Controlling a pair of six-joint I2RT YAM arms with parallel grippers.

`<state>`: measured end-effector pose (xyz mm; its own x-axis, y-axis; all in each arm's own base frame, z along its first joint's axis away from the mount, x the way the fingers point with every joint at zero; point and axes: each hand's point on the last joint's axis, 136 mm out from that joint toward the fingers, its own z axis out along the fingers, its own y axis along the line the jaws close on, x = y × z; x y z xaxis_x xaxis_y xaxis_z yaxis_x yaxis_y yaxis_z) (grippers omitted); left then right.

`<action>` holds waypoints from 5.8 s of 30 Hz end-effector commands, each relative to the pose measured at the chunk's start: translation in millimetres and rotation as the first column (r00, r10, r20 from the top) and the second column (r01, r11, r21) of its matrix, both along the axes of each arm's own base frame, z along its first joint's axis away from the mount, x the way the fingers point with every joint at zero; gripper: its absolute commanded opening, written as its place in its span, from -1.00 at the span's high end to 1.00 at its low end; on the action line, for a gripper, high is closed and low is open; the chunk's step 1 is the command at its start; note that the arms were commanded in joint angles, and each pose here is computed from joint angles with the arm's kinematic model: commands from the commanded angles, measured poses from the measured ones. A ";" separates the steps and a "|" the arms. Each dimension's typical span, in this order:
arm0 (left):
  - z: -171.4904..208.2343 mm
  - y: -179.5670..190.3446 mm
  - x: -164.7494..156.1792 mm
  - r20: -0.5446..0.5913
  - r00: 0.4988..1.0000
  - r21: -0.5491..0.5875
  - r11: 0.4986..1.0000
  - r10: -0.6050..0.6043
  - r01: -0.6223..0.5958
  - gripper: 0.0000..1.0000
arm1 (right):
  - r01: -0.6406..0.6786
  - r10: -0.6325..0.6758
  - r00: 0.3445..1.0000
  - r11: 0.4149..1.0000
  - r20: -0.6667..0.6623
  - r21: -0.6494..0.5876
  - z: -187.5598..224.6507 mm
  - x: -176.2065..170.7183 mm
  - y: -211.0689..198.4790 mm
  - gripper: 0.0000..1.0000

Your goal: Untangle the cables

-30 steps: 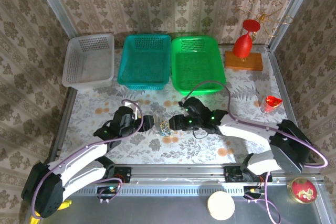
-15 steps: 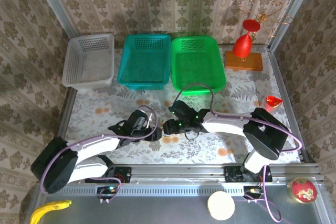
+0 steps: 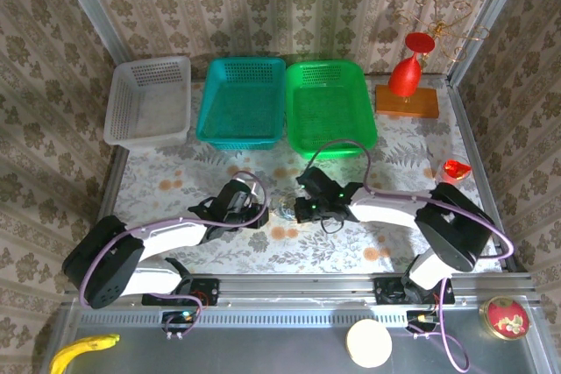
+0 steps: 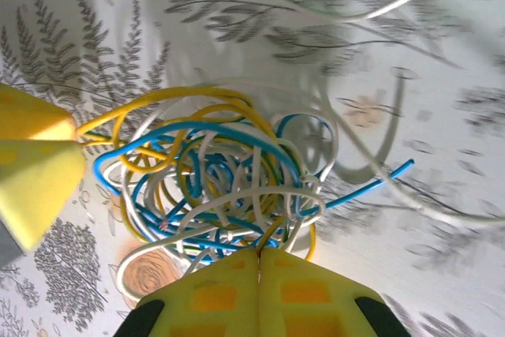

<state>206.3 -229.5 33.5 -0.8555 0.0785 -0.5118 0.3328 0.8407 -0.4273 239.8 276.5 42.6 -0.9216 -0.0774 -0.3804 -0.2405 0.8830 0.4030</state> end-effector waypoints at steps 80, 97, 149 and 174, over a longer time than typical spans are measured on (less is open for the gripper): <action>237.4 -14.1 32.3 0.380 0.920 -0.302 0.953 0.093 0.029 1.00 | 0.195 -0.195 0.981 0.978 0.011 -0.075 -25.2 -10.5 -70.7 0.08; 318.5 15.8 63.1 0.507 0.847 -0.326 0.945 0.158 0.018 1.00 | 0.198 -0.198 0.980 0.980 0.007 -0.037 -16.2 -15.3 -69.9 -0.06; 185.7 62.9 253.1 0.424 0.881 -0.078 0.978 0.210 -0.196 0.11 | 0.163 -0.177 0.976 0.980 0.126 0.118 83.9 -6.7 -69.3 -0.43; 116.8 -75.6 257.2 0.295 0.953 0.090 0.995 -0.077 0.052 -0.35 | 0.223 -0.233 0.965 0.971 0.125 0.085 75.0 -21.0 -106.8 -0.43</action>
